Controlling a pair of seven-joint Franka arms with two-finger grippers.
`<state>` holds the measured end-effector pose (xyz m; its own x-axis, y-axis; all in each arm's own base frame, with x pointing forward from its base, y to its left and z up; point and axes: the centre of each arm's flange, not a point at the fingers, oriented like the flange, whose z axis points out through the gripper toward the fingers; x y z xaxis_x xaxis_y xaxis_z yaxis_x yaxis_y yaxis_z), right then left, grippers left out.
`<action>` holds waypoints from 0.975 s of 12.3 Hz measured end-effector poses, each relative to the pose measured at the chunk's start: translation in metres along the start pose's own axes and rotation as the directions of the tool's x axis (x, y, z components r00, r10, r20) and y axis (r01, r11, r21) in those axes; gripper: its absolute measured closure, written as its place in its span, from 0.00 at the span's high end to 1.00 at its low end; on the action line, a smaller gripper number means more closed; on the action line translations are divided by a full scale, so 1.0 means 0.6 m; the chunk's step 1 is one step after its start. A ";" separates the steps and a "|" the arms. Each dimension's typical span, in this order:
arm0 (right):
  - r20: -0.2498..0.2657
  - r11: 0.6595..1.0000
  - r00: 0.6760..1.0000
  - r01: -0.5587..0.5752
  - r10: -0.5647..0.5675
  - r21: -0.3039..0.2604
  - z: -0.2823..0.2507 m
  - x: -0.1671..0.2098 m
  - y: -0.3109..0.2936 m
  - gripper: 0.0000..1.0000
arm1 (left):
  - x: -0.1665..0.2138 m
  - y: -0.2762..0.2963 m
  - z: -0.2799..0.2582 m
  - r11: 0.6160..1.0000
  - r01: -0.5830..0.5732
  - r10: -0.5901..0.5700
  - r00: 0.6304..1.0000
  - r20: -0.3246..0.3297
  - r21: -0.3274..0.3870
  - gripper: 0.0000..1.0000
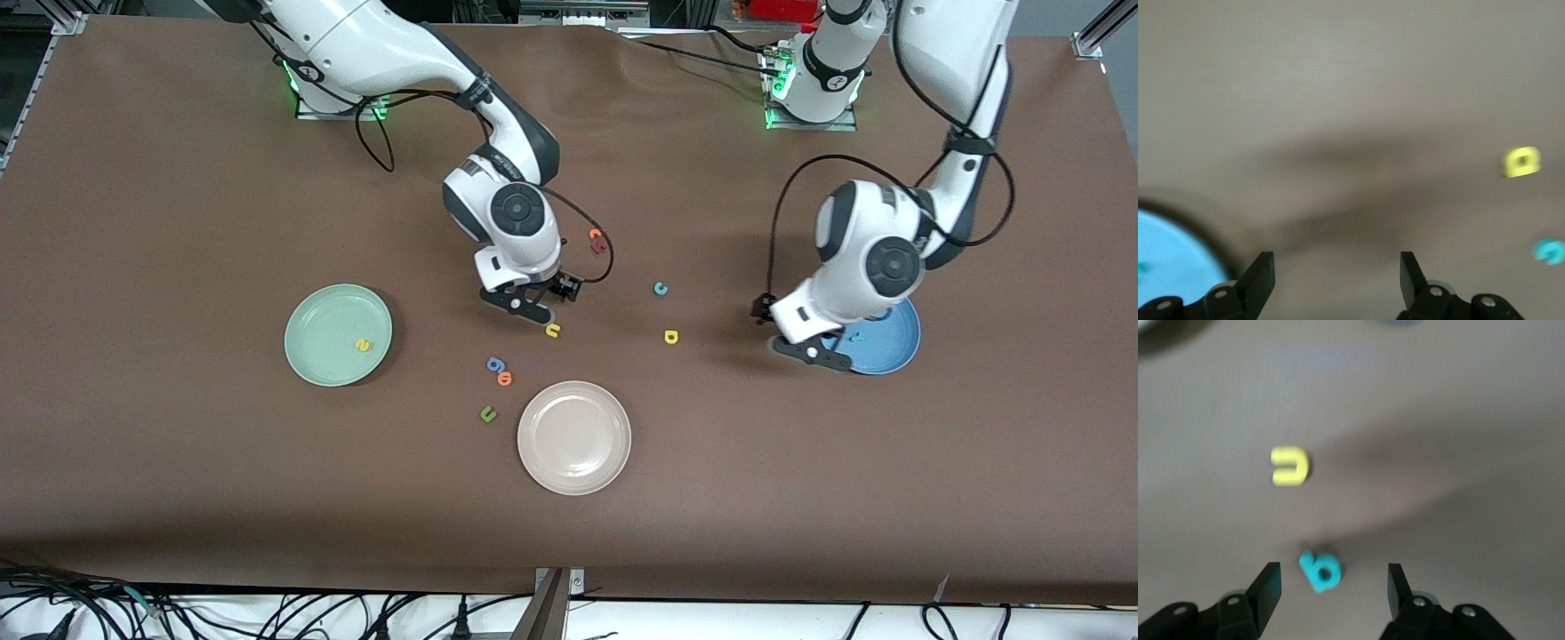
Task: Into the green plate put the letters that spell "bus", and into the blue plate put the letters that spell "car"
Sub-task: 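Grasp the cyan b with the right gripper while the left gripper reaches yellow a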
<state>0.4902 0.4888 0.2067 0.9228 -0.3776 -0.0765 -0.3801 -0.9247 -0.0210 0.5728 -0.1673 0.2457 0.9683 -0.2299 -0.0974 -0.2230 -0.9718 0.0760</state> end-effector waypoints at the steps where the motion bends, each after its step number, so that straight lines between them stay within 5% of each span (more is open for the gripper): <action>1: 0.001 1.000 1.000 -0.005 0.005 0.009 0.016 -0.020 -0.009 0.73 | 0.004 0.034 -0.001 1.000 0.023 -0.023 1.000 -0.005 -0.002 0.84; 9: -0.045 1.000 0.999 0.029 -0.028 0.004 0.050 -0.020 -0.010 0.59 | 0.069 0.202 0.054 0.985 0.171 -0.172 0.983 -0.064 -0.021 0.84; 11: -0.045 1.000 0.999 0.030 -0.029 0.002 0.051 -0.020 -0.009 0.36 | 0.079 0.215 0.082 0.983 0.180 -0.181 0.980 -0.085 -0.025 0.83; 12: -0.045 1.000 0.999 0.030 -0.030 0.001 0.053 -0.020 -0.008 0.36 | 0.082 0.214 0.093 0.983 0.183 -0.184 0.979 -0.092 -0.026 0.83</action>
<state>0.4793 0.4995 0.1762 0.9356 -0.3517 -0.0304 -0.3525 -0.9355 -0.0240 0.5854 -0.3061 0.1955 0.9990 -0.0409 -0.0178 -0.0393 -0.9958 0.0825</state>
